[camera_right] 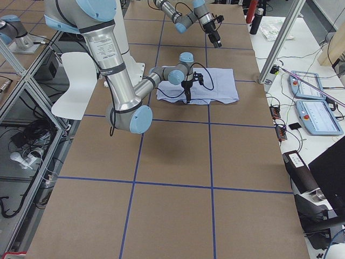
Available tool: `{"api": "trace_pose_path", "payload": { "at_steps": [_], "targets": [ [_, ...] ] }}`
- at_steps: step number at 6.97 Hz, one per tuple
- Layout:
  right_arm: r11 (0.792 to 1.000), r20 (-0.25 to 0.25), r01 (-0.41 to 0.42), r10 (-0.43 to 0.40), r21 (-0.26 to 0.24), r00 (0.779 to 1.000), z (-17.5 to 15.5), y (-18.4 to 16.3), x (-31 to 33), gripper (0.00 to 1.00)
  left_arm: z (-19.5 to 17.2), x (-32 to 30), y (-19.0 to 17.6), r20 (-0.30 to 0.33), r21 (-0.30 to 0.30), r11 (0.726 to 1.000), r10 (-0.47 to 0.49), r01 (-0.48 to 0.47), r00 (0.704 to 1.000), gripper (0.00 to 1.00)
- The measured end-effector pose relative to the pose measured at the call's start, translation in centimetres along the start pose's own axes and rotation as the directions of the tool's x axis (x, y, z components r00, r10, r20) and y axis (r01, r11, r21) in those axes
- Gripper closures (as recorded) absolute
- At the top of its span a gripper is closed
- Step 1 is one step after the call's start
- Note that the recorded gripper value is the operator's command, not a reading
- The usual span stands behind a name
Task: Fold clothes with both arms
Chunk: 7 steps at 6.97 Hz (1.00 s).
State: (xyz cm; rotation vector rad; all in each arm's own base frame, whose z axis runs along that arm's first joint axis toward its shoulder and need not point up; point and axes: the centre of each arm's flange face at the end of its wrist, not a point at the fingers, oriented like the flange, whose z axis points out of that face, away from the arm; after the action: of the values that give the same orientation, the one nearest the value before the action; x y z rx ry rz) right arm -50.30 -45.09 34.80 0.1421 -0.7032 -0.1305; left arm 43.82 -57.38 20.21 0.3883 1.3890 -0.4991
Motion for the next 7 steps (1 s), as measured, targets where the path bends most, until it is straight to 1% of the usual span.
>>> {"api": "trace_pose_path", "payload": {
  "at_steps": [2, 7],
  "targets": [
    [1.0, -0.012, 0.004, -0.004, -0.001, 1.0, 0.0, -0.2, 0.5, 0.0, 0.0, 0.1, 0.1, -0.002, -0.001, 1.0, -0.001, 0.001, 1.0, 0.0],
    [1.0, -0.07, 0.011, -0.012, -0.017, 0.998, -1.2, -2.0, 3.5, 0.0, -0.1, 0.3, 0.2, -0.006, -0.003, 1.0, -0.006, 0.006, 1.0, 0.0]
  ]
}}
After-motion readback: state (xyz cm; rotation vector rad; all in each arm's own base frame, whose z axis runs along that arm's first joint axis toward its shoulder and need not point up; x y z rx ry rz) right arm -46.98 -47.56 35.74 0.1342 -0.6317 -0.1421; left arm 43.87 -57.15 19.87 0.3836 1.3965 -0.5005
